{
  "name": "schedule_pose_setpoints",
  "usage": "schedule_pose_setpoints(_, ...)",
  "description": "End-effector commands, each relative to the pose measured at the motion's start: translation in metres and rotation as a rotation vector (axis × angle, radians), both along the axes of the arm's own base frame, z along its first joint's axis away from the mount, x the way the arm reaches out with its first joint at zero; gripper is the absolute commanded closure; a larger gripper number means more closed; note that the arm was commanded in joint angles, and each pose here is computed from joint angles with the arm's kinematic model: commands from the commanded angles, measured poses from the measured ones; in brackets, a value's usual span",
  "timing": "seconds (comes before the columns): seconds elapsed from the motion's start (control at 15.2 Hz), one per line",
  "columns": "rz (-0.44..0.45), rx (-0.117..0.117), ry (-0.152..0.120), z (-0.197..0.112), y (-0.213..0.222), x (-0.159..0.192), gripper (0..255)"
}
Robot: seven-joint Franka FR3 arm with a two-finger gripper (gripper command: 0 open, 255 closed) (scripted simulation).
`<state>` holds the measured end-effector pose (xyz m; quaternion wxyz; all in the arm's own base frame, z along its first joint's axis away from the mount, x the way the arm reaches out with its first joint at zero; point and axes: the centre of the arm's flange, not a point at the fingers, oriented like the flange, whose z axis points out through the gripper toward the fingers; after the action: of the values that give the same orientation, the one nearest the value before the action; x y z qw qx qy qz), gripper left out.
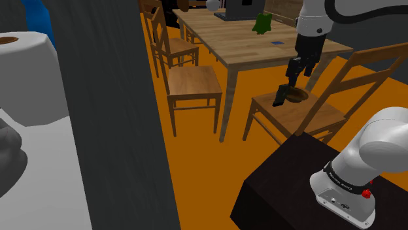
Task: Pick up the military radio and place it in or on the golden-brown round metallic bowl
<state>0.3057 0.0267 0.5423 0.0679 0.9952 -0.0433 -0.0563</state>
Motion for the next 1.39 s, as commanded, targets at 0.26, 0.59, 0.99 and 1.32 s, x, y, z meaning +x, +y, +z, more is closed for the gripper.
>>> schedule_pose_setpoints(0.26,0.123,0.021,-0.001,-0.021,-0.049,-0.004,0)
schedule_pose_setpoints(0.59,0.277,0.048,-0.003,-0.049,-0.111,-0.001,0)
schedule_pose_setpoints(0.99,0.462,0.081,-0.005,-0.084,-0.181,0.016,0)
schedule_pose_setpoints(1.32,0.616,0.107,-0.007,-0.115,-0.236,0.039,0)
